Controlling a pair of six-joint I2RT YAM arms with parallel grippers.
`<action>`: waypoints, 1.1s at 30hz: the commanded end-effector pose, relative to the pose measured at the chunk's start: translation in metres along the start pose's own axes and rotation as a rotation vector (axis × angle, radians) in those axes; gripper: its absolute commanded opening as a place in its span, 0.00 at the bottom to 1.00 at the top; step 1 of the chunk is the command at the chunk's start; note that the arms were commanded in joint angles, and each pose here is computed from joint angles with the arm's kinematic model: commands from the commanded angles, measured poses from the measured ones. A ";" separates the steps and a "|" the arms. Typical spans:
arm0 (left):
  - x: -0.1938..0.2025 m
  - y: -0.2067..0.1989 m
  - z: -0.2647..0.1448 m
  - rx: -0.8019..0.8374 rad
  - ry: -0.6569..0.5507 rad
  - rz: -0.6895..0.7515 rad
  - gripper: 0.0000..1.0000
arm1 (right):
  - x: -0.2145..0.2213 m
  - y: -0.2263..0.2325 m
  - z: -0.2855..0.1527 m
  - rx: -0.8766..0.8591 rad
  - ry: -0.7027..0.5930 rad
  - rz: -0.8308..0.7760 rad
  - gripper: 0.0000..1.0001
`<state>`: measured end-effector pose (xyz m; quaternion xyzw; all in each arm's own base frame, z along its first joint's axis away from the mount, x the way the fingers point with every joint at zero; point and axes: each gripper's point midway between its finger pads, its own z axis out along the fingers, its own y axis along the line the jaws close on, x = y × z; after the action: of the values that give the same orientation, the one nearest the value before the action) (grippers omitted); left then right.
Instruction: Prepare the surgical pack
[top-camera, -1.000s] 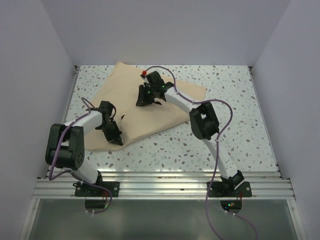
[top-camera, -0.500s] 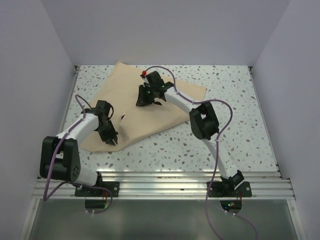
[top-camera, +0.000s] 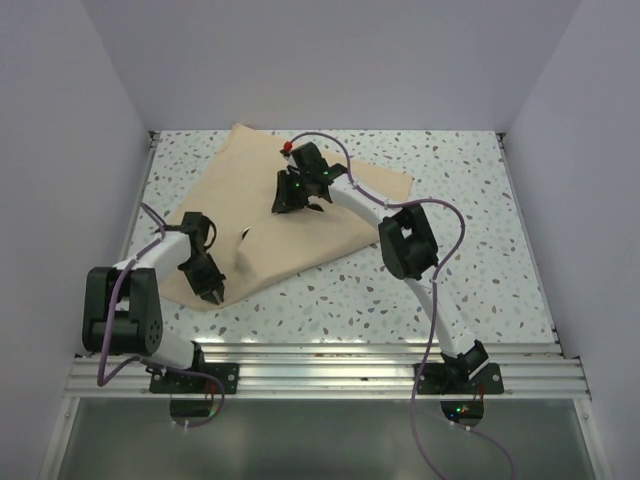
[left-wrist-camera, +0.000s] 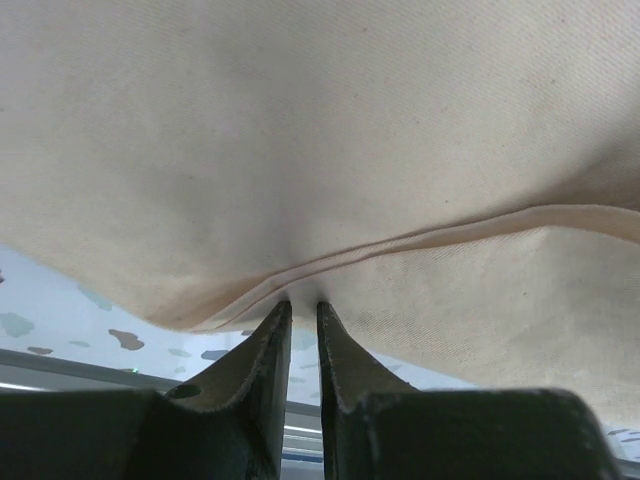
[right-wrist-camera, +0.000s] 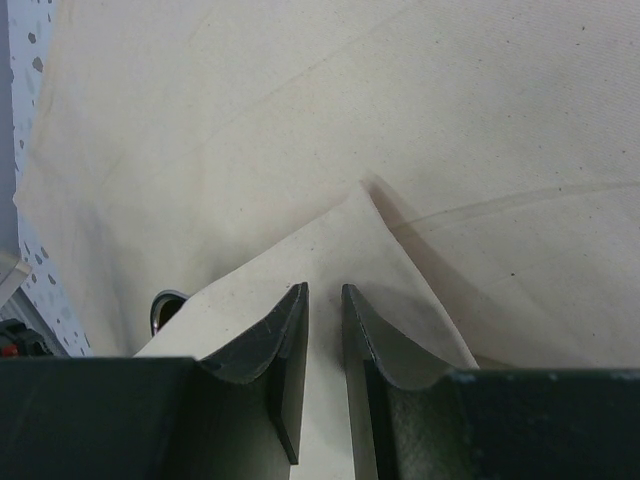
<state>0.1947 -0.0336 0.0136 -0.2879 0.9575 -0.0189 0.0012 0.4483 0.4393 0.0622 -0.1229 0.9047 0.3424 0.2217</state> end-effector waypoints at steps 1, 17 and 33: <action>-0.008 0.012 -0.014 -0.030 -0.070 0.007 0.21 | -0.004 0.003 -0.005 0.002 0.000 -0.007 0.25; -0.002 0.034 0.009 -0.063 -0.010 -0.036 0.22 | -0.003 0.001 -0.005 0.011 0.005 -0.007 0.25; -0.120 0.050 -0.061 -0.019 -0.217 -0.237 0.48 | -0.015 0.019 -0.019 -0.025 -0.020 0.007 0.25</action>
<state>0.2650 0.0461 0.0768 -0.3690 0.9236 0.0077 0.1034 0.4463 0.4380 0.0620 -0.1203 0.9074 0.3400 0.2158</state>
